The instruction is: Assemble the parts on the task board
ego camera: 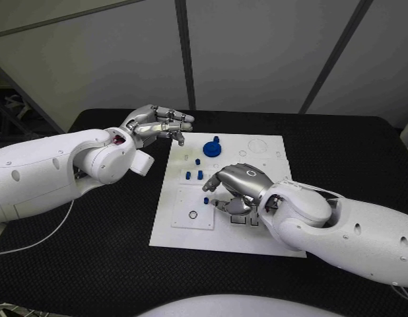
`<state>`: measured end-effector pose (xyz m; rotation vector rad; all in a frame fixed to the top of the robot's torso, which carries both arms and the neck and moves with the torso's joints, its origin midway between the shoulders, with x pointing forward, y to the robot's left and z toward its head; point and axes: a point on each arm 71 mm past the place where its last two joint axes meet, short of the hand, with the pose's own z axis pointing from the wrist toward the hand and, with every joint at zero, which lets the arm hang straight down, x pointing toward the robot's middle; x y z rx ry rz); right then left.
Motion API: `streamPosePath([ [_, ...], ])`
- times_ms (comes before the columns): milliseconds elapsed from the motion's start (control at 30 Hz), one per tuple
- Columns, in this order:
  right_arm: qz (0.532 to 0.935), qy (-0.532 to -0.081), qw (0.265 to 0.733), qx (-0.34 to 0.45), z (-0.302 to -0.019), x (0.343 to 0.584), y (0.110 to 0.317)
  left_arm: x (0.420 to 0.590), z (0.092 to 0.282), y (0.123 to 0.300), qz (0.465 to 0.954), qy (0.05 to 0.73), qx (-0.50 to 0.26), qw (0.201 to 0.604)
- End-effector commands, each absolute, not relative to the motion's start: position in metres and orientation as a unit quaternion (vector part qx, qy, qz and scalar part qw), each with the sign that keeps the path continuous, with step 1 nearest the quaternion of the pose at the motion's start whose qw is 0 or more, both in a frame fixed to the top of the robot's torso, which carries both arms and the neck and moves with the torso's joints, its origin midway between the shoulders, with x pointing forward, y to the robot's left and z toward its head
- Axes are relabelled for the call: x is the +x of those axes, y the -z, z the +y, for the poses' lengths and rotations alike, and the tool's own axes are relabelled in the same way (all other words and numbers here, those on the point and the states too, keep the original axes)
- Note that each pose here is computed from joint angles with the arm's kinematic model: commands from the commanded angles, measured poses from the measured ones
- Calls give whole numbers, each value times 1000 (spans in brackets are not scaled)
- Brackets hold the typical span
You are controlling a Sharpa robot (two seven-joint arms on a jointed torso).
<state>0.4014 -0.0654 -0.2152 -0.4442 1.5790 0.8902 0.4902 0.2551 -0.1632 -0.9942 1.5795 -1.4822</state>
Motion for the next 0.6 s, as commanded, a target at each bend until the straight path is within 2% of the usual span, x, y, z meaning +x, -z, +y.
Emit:
streamPosePath([
  [33,671,-390,609,-166,-79,400,208,490,255,162,616,581,-386,366],
  [167,699,-360,602,-141,-109,412,198,490,257,163,616,581,-386,366],
  [333,714,-328,604,-132,-136,425,190,490,257,163,617,580,-387,366],
  [600,727,-290,608,-137,-155,436,191,490,257,164,618,579,-388,364],
])
